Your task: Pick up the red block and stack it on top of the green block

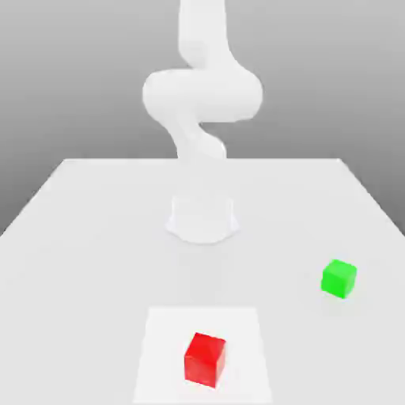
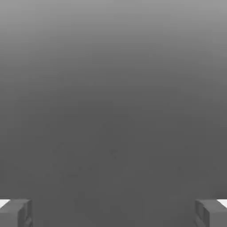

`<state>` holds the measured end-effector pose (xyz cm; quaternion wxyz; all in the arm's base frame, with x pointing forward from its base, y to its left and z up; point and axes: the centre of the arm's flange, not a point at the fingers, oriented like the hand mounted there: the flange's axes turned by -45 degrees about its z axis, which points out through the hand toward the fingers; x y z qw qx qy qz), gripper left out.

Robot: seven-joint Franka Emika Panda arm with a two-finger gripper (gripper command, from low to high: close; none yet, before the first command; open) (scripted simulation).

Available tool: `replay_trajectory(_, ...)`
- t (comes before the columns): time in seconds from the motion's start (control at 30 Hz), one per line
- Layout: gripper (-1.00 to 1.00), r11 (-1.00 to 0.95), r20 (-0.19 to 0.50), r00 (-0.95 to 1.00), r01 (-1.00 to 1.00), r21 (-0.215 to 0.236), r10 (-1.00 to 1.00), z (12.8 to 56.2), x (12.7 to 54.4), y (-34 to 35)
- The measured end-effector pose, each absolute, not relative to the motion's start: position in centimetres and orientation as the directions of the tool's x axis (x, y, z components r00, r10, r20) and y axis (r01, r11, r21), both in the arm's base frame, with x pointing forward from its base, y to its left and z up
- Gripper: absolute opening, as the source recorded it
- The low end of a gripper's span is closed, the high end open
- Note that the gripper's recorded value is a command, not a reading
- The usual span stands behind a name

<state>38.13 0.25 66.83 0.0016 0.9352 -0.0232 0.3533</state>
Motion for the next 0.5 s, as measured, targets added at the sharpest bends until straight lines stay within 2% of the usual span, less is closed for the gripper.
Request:
replay_trajectory(0.23,0.0,-0.99,0.48,0.868,-0.139,-0.015,-0.129,53.3,45.3,0.3)
replay_trajectory(0.5,0.0,-0.972,0.253,0.939,-0.237,-0.01,-0.231,36.9,47.8,0.0)
